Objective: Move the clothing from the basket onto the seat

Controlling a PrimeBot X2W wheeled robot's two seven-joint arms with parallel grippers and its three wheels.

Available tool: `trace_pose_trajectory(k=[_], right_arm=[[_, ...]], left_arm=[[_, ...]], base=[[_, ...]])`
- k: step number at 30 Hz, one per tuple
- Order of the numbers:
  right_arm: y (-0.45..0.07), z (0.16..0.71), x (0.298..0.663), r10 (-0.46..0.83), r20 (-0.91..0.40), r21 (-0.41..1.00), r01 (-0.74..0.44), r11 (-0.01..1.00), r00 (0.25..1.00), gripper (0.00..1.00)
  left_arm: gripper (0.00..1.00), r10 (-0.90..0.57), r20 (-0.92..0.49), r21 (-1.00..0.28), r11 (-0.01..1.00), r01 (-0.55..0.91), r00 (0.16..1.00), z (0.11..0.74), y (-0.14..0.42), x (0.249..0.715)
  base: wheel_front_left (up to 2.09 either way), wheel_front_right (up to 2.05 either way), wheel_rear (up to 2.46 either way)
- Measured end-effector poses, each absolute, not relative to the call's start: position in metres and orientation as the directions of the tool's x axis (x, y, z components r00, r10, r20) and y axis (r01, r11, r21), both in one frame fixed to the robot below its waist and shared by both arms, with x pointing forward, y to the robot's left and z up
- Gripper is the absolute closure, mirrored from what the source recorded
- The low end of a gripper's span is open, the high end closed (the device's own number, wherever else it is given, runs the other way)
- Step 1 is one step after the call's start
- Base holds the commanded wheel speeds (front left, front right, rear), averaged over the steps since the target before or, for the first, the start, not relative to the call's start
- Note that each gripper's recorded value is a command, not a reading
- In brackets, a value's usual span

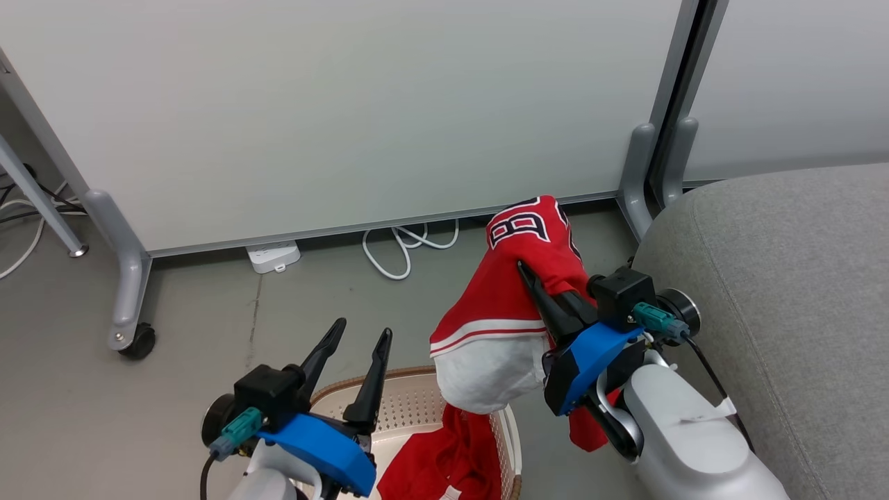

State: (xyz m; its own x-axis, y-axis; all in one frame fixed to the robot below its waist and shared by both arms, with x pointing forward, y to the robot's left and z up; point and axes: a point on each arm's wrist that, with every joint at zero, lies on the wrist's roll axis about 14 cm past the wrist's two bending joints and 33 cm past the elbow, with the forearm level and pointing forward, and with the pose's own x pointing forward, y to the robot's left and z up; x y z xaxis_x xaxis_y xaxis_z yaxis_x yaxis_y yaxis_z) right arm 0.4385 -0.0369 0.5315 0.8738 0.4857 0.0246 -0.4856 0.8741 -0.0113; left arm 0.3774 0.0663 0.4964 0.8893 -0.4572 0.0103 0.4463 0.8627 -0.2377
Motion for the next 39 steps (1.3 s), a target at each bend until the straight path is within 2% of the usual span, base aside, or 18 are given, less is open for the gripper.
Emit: trace_pose_trajectory(k=[7, 22, 30, 39], right_arm=[[-0.035, 0.531, 0.439, 0.486, 0.021, -0.011, -0.486, 0.874, 0.874, 1.0], [-0.059, 0.531, 0.431, 0.432, 0.02, -0.002, -0.432, 0.902, 0.902, 1.0], [-0.106, 0.527, 0.423, 0.321, 0.008, -0.004, -0.321, 0.947, 0.947, 1.0], [-0.173, 0.525, 0.404, 0.144, 0.001, 0.001, -0.144, 0.99, 0.99, 1.0]], left_arm=[[0.0, -0.397, 0.004, -0.26, 0.886, 0.385, 0.918, 0.487, 0.081, 0.368], [0.0, -0.43, 0.009, -0.207, 0.883, 0.422, 0.903, 0.487, 0.068, 0.374], [0.0, -0.54, 0.013, -0.207, 0.822, 0.531, 0.842, 0.488, 0.024, 0.381], [0.0, -0.68, 0.021, -0.209, 0.714, 0.668, 0.733, 0.489, -0.036, 0.385]], base=[[0.0, 0.0, 0.0], [0.0, 0.0, 0.0], [0.0, 0.0, 0.0], [0.0, 0.0, 0.0]])
